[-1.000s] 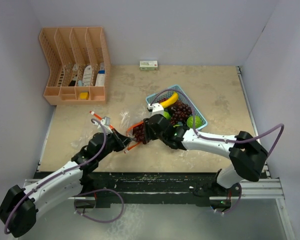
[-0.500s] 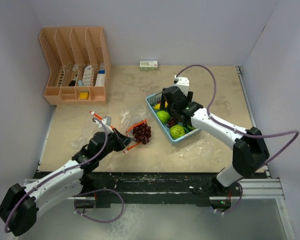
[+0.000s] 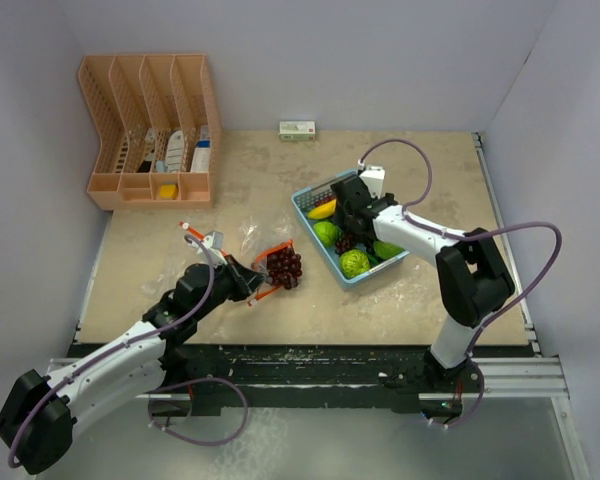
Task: Place the food in the zip-top bag and seal the zipper
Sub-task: Pick up the fake fruit from the bin.
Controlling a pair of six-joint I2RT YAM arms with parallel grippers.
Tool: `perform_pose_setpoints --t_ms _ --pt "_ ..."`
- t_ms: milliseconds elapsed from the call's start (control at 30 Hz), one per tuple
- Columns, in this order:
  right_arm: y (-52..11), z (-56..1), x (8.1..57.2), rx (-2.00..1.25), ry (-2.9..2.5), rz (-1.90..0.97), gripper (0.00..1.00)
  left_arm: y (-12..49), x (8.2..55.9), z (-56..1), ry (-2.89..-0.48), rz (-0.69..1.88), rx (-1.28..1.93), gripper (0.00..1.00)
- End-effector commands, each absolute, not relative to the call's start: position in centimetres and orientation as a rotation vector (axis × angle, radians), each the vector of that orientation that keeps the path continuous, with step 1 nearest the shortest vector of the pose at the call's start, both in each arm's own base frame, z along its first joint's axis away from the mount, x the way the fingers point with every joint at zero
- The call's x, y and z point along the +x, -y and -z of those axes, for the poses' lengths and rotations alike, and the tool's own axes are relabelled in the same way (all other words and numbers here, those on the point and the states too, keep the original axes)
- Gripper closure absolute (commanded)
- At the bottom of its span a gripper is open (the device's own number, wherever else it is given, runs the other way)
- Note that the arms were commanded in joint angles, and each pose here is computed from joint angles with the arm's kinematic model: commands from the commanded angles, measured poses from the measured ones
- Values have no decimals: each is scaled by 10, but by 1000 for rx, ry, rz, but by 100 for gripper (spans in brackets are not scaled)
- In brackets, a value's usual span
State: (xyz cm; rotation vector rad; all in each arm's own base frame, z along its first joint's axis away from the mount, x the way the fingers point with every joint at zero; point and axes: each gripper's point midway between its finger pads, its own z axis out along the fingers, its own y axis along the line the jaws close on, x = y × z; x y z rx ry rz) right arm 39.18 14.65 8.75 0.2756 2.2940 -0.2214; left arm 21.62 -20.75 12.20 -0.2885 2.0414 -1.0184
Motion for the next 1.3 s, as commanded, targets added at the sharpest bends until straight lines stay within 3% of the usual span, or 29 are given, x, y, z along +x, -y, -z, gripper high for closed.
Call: perform_pose_setpoints --t_ms 0,167,233,400,467,833,1267 --pt "-130 -73 399 350 -2292 269 10 215 218 -142 -1971 1070 -239 100" --pt "-119 -54 397 382 -2316 290 24 213 217 -143 -1969 1071 -241 100" --pt "-119 -54 395 388 -2310 273 40 212 216 -143 -1970 1068 -244 100" --pt "-116 -73 394 407 -2272 254 90 211 217 -142 -1974 1060 -250 100" --pt "-115 -88 393 409 -2252 233 100 211 218 -142 -1976 1056 -253 100" --pt "-128 -176 366 264 -2149 -4 100 211 222 -141 -1987 1026 -260 100" --pt "-265 -248 254 -288 -1917 -896 100 214 230 -153 -1977 1010 -257 100"
